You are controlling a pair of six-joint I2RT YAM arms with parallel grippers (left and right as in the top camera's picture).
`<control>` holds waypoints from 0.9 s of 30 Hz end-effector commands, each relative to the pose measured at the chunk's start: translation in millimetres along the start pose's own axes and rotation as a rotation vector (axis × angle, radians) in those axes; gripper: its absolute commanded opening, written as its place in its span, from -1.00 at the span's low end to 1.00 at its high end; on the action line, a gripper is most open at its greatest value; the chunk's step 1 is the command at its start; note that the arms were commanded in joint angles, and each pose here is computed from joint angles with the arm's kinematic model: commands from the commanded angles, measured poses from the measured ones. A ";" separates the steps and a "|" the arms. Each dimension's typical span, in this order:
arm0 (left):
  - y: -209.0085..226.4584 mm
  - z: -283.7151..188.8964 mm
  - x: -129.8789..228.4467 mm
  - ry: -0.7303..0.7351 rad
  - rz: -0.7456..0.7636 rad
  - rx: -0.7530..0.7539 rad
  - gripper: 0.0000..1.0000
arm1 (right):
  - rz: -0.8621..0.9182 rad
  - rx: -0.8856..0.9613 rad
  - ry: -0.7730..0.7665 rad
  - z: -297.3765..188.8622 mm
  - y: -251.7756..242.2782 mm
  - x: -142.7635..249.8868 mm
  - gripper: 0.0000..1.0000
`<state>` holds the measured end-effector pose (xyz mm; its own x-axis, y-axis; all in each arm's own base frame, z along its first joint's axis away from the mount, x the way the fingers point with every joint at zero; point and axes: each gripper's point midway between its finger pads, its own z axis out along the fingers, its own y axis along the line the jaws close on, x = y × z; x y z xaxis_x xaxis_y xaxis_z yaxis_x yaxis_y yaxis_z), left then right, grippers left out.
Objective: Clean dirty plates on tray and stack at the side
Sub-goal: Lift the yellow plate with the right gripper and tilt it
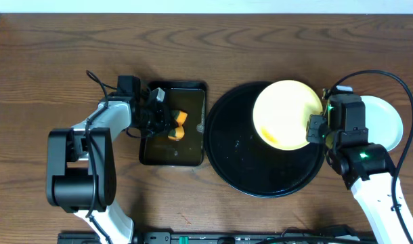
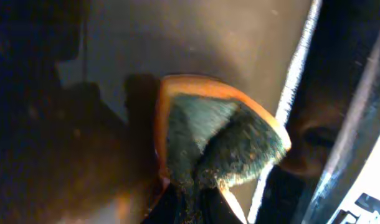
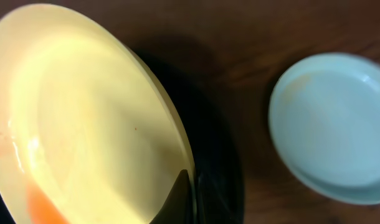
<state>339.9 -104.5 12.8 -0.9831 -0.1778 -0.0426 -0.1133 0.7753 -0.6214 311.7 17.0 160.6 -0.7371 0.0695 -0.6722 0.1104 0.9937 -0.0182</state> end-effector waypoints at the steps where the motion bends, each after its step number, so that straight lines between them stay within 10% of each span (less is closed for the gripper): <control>1: -20.8 -21.9 -0.3 -0.039 0.039 0.036 -0.83 | -0.081 0.039 -0.030 -3.7 -7.3 -6.9 -0.97; 27: 12.1 -2.8 28.7 -0.004 0.081 -0.217 -0.75 | -0.630 0.377 -0.266 -56.4 39.5 -33.2 -0.98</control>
<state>313.3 -100.4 9.4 -0.9886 -0.1179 -0.0933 -0.0638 0.8911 -0.4493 305.8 59.8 203.9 -0.5905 -0.5090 -0.6262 -0.0627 0.8026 -0.5932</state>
